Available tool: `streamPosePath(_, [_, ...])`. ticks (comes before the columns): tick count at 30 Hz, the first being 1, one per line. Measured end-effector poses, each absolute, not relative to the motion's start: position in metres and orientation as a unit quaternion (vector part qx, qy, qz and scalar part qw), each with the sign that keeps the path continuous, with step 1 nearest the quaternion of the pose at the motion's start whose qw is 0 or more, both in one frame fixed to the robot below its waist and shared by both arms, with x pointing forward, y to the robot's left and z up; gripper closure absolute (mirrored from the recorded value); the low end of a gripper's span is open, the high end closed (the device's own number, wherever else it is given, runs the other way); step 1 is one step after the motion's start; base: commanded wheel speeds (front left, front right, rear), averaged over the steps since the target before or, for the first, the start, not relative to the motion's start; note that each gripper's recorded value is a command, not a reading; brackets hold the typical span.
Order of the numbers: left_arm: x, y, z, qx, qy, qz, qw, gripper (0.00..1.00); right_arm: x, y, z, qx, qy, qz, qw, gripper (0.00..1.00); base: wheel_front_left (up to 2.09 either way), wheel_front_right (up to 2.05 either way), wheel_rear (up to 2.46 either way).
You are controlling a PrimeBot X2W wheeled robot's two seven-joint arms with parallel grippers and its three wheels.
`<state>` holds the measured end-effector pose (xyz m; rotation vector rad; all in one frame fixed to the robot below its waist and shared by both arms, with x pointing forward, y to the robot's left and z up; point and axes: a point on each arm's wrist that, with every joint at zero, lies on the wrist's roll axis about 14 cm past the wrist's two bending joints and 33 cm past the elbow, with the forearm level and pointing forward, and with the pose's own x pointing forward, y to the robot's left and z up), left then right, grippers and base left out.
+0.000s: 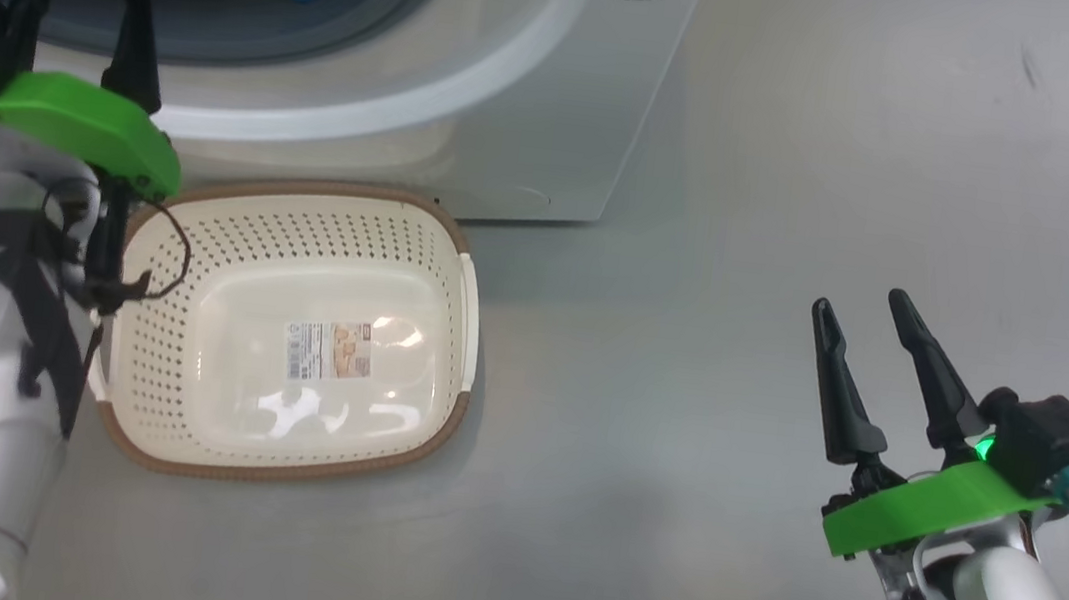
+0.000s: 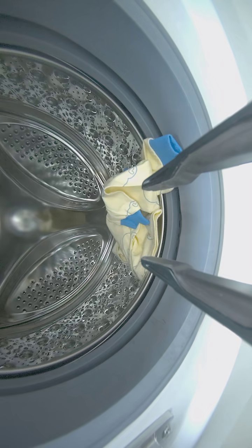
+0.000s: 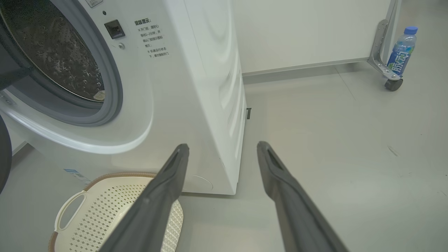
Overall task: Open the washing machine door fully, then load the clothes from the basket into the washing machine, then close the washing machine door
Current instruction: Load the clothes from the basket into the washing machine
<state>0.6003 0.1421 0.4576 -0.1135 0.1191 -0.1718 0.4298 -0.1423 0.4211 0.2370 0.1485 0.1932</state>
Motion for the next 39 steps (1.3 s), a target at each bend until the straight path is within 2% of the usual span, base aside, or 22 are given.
streamPosePath(21, [0.473, 0.163, 0.535, -0.084, -0.065, -0.042, 0.993, 0.00, 0.375, -0.139, 0.483, 0.108, 0.003, 0.100, 0.989, 0.00, 0.00, 0.00, 0.00])
streamPosePath(32, [0.416, 0.179, 0.523, -0.064, -0.057, -0.013, 0.996, 0.00, 0.357, -0.140, 0.493, 0.101, -0.011, 0.100, 0.990, 0.00, 0.00, 0.00, 0.00])
streamPosePath(39, [0.373, 0.188, 0.492, -0.046, -0.010, 0.003, 0.999, 0.00, 0.351, -0.143, 0.499, 0.099, -0.021, 0.096, 0.990, 0.00, 0.00, 0.00, 0.00])
